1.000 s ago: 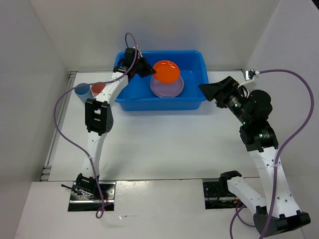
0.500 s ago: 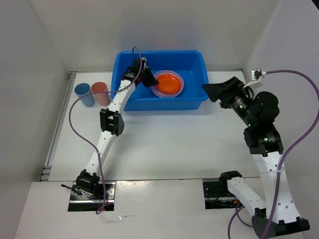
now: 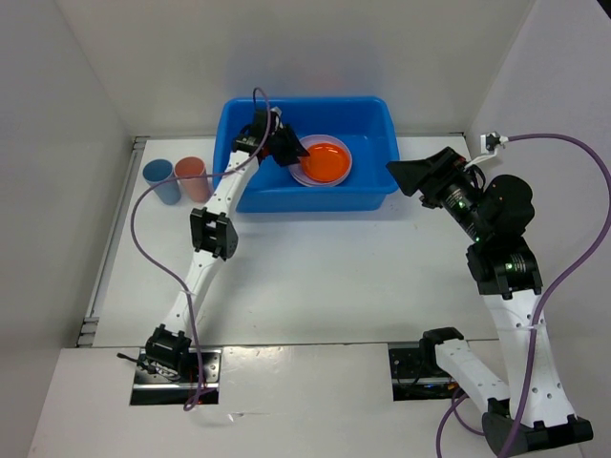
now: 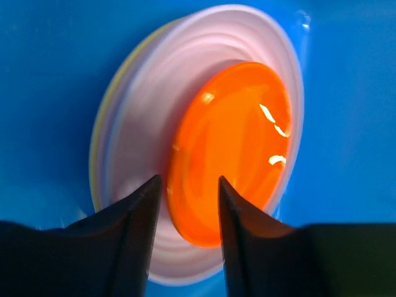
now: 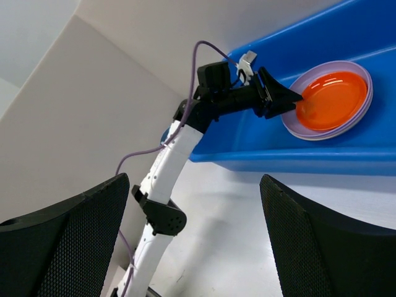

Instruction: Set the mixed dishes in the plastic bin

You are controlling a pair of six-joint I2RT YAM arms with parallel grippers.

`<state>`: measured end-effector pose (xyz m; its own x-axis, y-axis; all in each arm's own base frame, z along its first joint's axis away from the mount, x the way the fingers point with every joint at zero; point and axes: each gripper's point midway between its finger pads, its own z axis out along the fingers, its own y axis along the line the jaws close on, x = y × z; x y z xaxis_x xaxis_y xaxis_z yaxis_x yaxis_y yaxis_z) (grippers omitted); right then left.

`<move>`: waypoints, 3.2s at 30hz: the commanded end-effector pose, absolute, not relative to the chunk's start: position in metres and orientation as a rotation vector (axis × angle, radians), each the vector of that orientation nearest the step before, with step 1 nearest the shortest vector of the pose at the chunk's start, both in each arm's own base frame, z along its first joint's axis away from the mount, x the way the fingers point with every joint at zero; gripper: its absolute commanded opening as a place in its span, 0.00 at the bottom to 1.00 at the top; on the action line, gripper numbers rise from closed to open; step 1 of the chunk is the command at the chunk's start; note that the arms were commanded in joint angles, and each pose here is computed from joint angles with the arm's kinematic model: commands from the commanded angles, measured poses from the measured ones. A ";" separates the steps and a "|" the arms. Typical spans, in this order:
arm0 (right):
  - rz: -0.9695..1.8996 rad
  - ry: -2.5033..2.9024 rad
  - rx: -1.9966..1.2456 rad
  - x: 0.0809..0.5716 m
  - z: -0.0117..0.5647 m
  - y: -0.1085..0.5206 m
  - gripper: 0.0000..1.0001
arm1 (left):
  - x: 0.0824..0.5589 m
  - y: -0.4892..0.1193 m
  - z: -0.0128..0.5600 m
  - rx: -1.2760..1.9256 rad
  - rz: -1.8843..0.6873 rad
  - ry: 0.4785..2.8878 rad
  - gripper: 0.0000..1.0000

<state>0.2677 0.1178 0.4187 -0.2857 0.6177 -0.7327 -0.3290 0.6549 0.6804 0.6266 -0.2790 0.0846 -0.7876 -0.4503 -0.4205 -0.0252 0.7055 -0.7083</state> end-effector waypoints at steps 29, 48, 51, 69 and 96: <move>1.037 1.555 0.041 0.226 0.454 0.136 0.92 | 0.392 -0.021 0.471 -0.375 -0.197 1.941 0.59; 1.110 1.573 -0.052 0.226 0.444 0.149 0.92 | 0.426 0.114 0.243 -0.783 -0.225 2.083 0.74; 1.111 1.581 -0.047 0.227 0.440 0.150 0.92 | 0.443 0.134 0.214 -0.849 -0.229 2.120 0.73; 1.102 1.632 -0.020 0.243 0.423 0.150 0.92 | 0.474 0.158 0.174 -0.876 -0.249 2.127 0.73; 1.118 1.652 0.004 0.248 0.419 0.153 0.92 | 0.483 0.193 0.135 -0.850 -0.037 2.259 0.23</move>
<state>0.2474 0.1529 0.4113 -0.4430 0.5102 -0.7372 -0.4828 0.5571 0.6757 0.4771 0.1845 0.1328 -0.5269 -0.6061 -0.5959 -0.5718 0.7715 -0.2791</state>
